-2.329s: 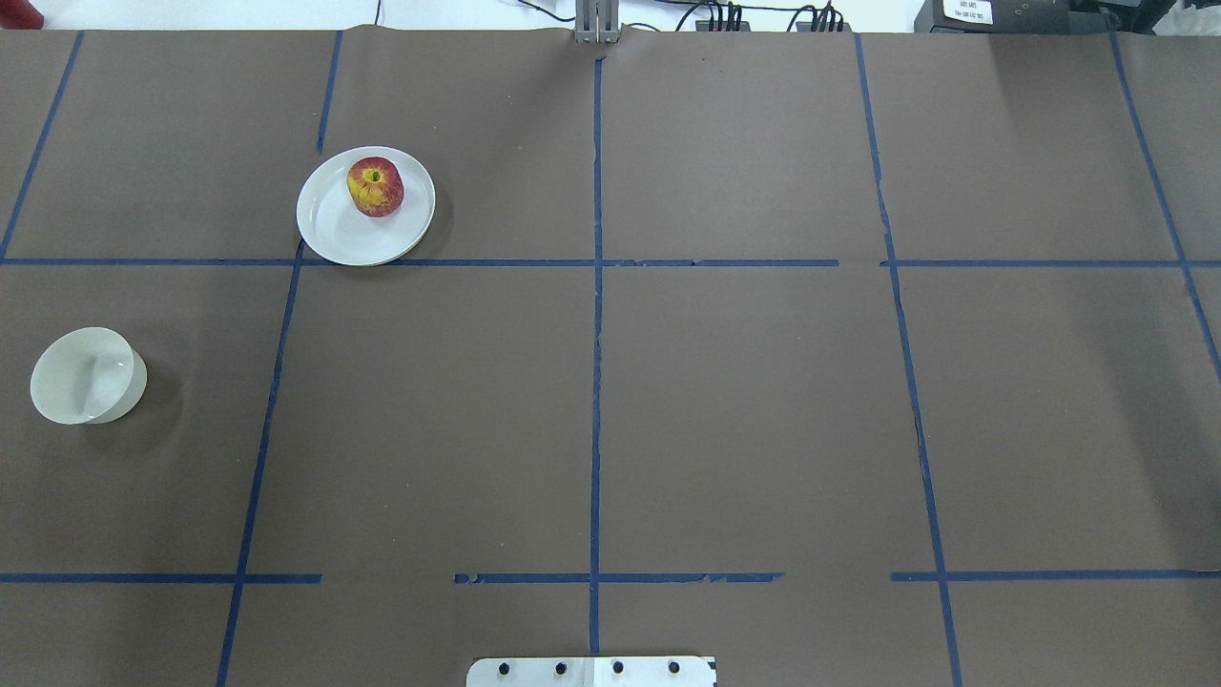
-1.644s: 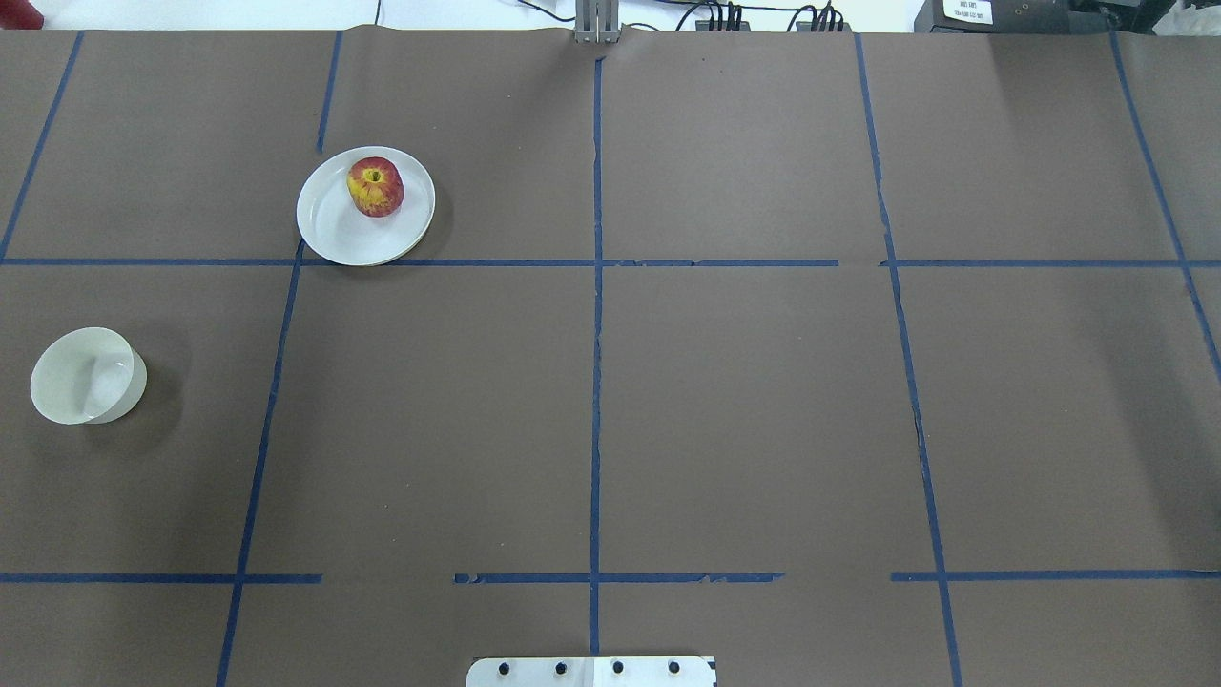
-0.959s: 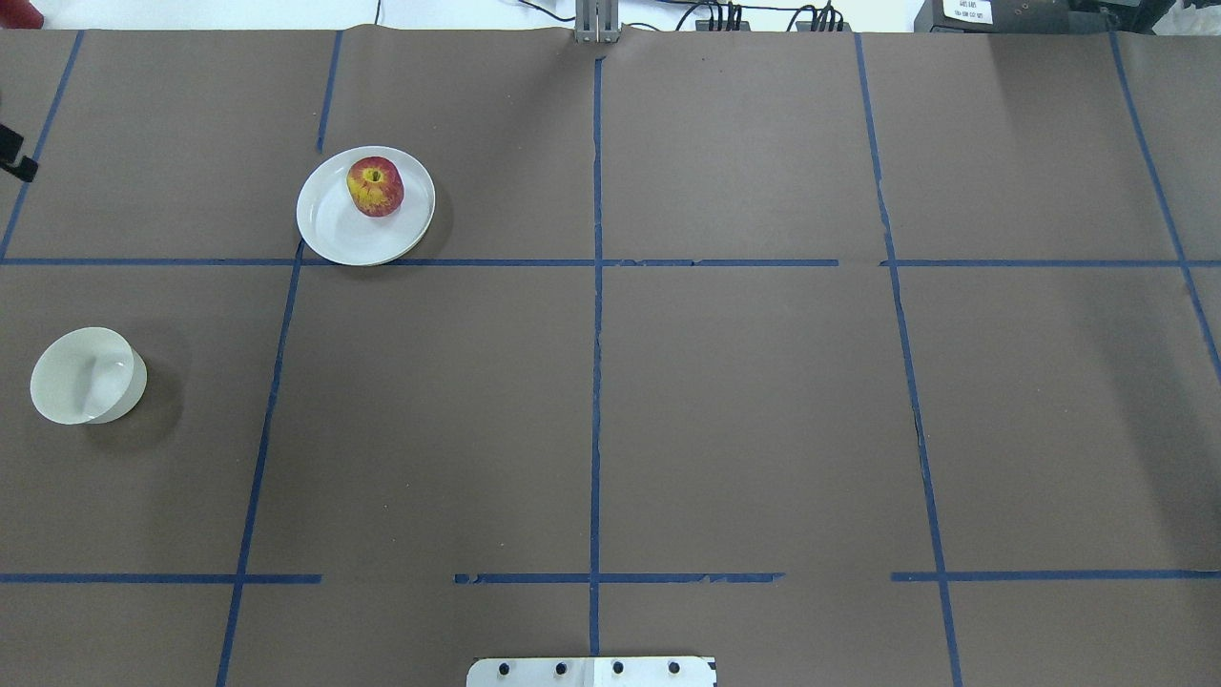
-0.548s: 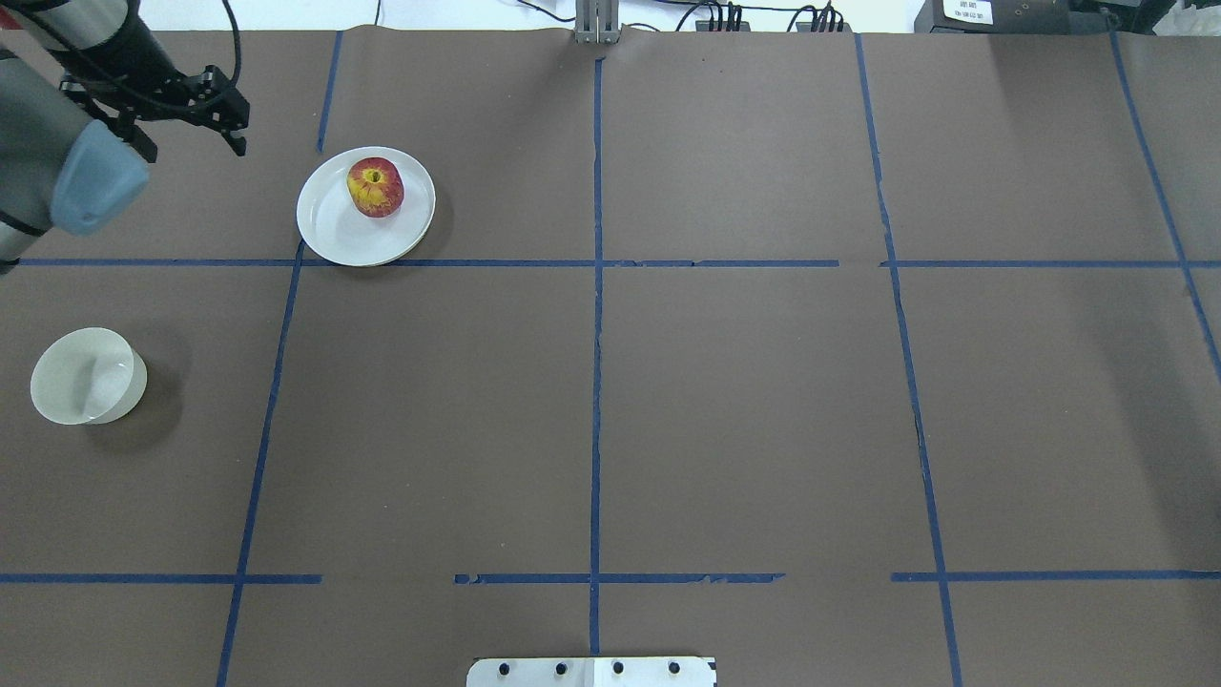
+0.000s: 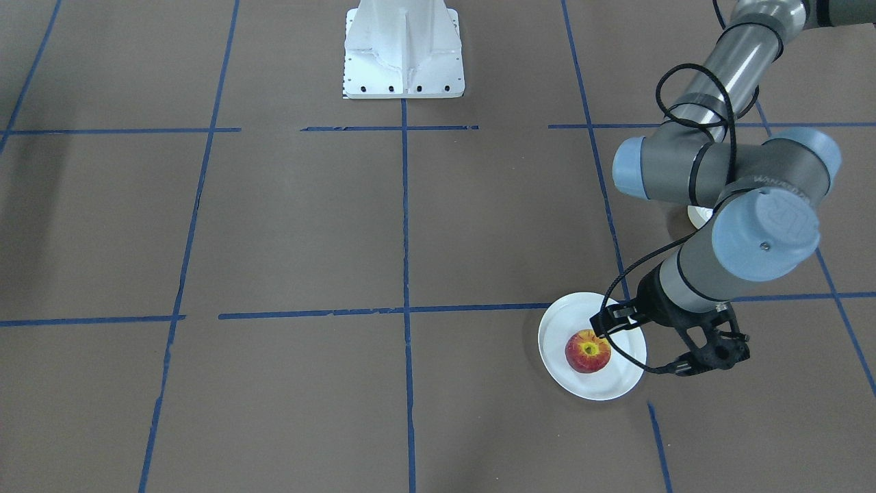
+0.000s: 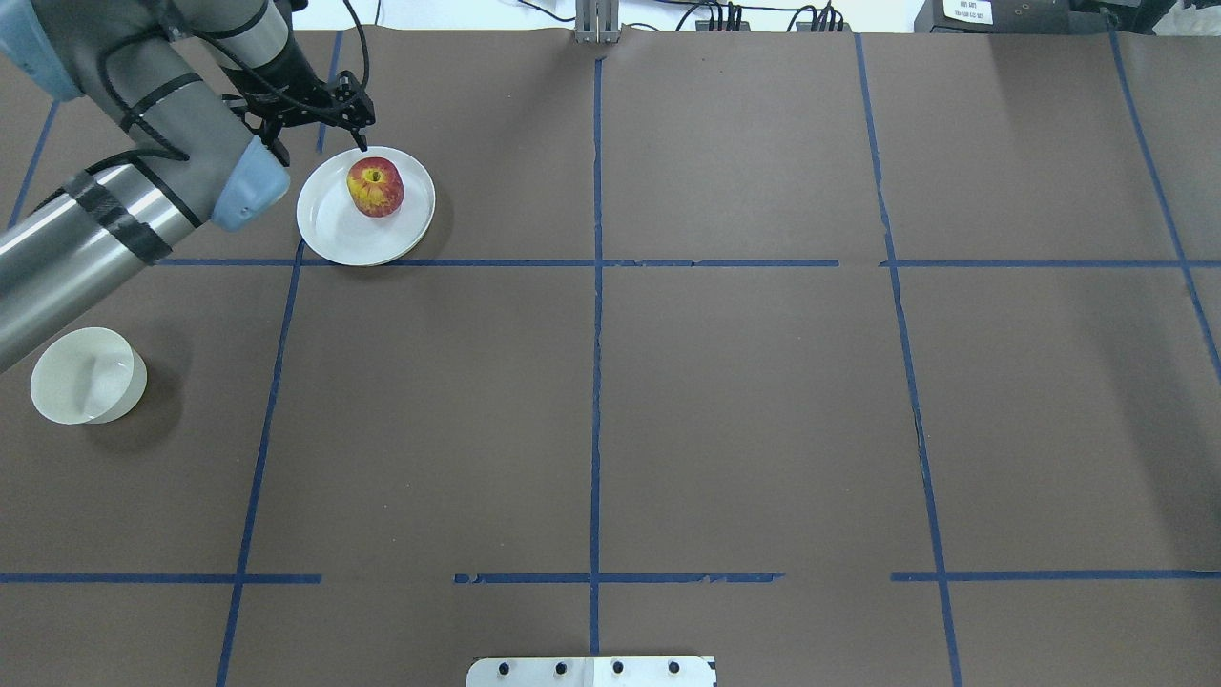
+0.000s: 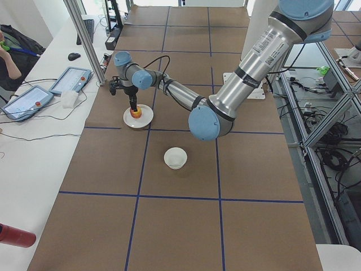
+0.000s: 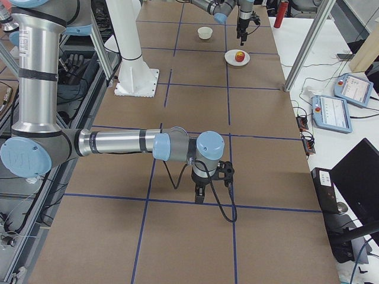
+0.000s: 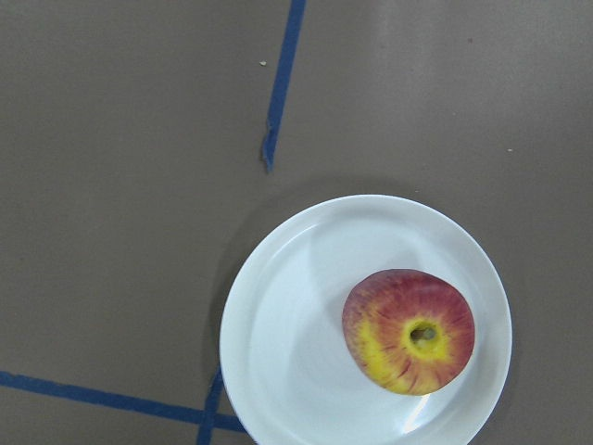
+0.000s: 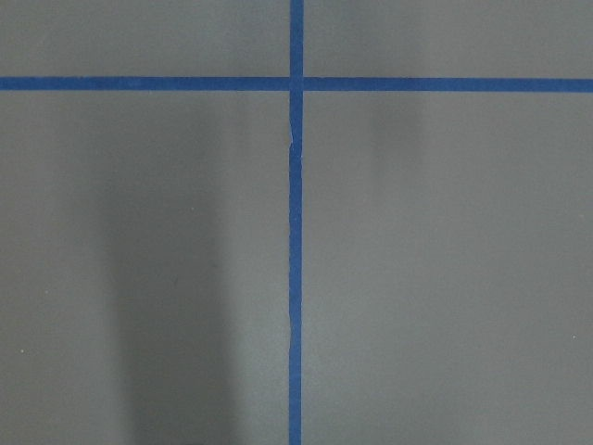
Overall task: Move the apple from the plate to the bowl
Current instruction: 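Move the left gripper over the red apple on the white plate, then lower the left gripper and close it around the apple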
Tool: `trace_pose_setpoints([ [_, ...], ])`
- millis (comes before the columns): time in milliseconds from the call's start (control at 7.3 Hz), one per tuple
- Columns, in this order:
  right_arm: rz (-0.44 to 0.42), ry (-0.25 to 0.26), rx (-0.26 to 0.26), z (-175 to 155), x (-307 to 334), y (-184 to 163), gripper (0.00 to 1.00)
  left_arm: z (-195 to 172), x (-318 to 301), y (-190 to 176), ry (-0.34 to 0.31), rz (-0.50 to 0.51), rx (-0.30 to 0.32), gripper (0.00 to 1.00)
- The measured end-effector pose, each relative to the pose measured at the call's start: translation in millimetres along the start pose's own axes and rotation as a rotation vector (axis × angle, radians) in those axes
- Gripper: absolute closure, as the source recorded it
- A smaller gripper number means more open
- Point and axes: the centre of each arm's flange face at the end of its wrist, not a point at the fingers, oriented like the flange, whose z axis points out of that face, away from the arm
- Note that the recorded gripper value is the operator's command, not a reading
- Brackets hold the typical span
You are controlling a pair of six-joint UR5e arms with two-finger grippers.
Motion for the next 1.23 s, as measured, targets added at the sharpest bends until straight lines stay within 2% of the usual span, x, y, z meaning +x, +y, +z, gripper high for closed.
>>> trace_pose_setpoints([
  [548,0.000,0.000,0.001,0,0,0,0.00,57,21,4,0.005,-0.003,0.017,0.00],
  [1233,0.000,0.000,0.001,0,0,0,0.00,92,23,6,0.007,0.017,0.027,0.00],
])
